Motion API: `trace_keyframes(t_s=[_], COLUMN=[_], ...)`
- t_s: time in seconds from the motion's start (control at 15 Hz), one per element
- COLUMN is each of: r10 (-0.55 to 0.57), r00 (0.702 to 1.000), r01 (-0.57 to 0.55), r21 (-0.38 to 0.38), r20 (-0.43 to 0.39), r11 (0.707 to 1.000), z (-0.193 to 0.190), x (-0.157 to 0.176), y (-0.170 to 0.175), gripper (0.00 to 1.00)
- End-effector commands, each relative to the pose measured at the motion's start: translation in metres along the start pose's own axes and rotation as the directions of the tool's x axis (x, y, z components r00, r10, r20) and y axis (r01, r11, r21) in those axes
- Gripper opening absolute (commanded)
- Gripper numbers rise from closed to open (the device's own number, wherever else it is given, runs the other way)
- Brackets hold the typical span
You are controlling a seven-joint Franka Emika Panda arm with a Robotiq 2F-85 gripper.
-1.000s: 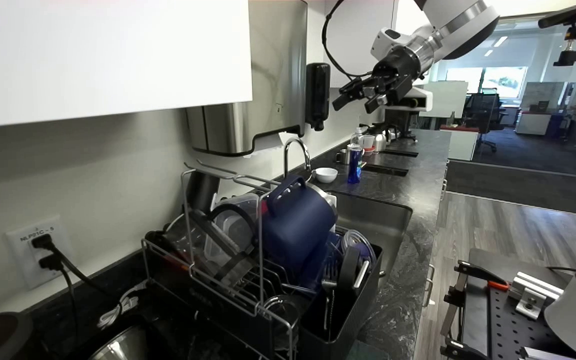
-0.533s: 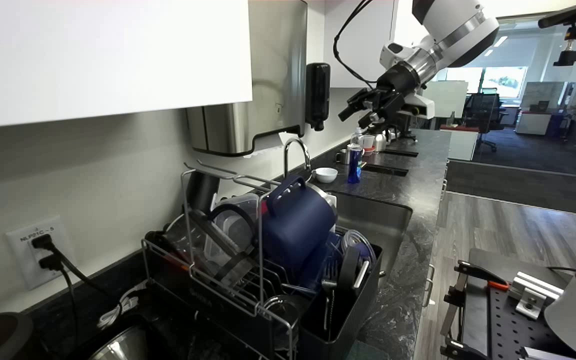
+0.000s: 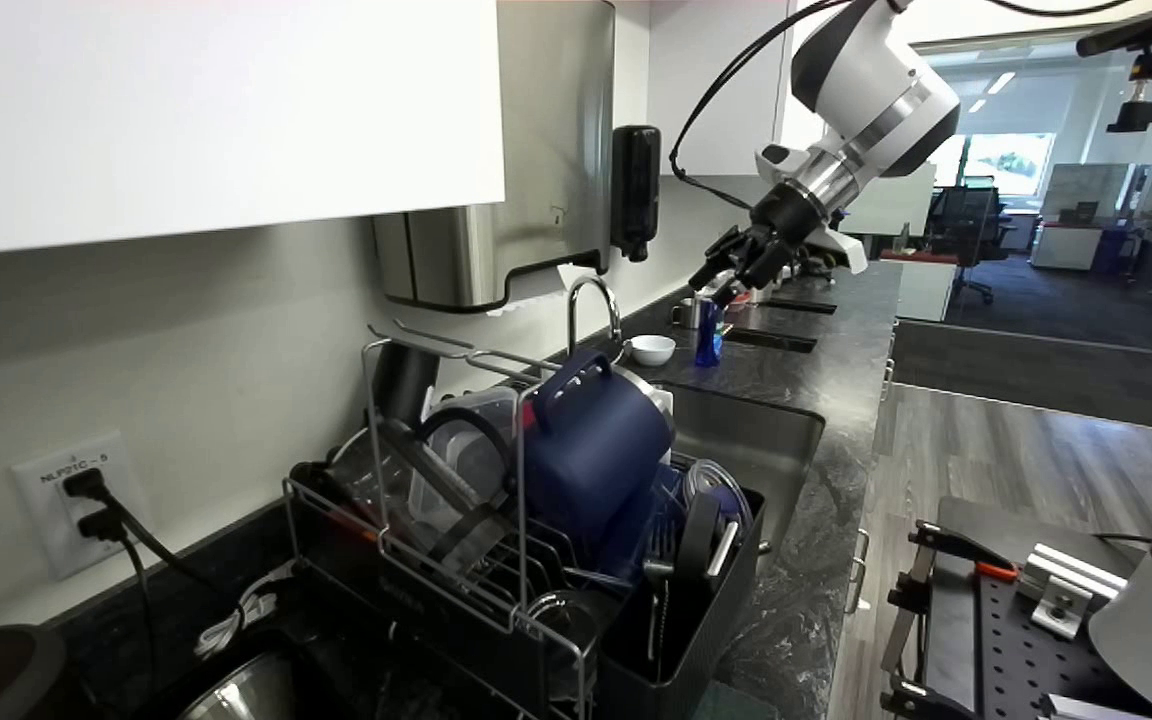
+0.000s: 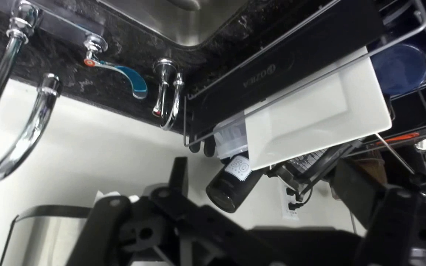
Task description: Take the mug out of the sink and put it on the dish rack
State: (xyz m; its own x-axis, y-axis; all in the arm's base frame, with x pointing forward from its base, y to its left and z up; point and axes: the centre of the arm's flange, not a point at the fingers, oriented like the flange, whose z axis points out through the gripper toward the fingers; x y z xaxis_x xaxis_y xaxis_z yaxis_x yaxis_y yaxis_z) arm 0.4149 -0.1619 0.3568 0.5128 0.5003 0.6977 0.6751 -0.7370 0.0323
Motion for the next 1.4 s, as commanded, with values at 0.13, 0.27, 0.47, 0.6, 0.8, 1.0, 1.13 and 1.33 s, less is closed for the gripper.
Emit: trace_keyframes(t_s=[0.13, 0.27, 0.47, 0.6, 0.8, 1.0, 1.13, 1.33], r10=[0.117, 0.152, 0.201, 0.231, 0.284, 0.335, 0.359, 0.383], r00=[0.992, 0.988, 0.98, 0.973, 0.955, 0.928, 0.906, 0.874], r01=[-0.116, -0.152, -0.2, -0.229, -0.277, -0.318, -0.34, -0.356], r21=[-0.027, -0.034, -0.051, -0.063, -0.084, -0.12, -0.116, -0.14], r20=[0.04, 0.024, 0.016, 0.025, 0.085, 0.165, 0.225, 0.301], r11=[0.993, 0.988, 0.979, 0.972, 0.957, 0.94, 0.933, 0.924], z=[0.012, 0.015, 0.017, 0.019, 0.021, 0.024, 0.026, 0.027], x=[-0.006, -0.006, -0.007, -0.01, -0.019, -0.029, -0.033, -0.038], y=[0.014, 0.02, 0.028, 0.033, 0.039, 0.041, 0.04, 0.038], gripper=[1.0, 1.0, 1.0, 1.0, 1.0, 1.0, 1.0, 1.0])
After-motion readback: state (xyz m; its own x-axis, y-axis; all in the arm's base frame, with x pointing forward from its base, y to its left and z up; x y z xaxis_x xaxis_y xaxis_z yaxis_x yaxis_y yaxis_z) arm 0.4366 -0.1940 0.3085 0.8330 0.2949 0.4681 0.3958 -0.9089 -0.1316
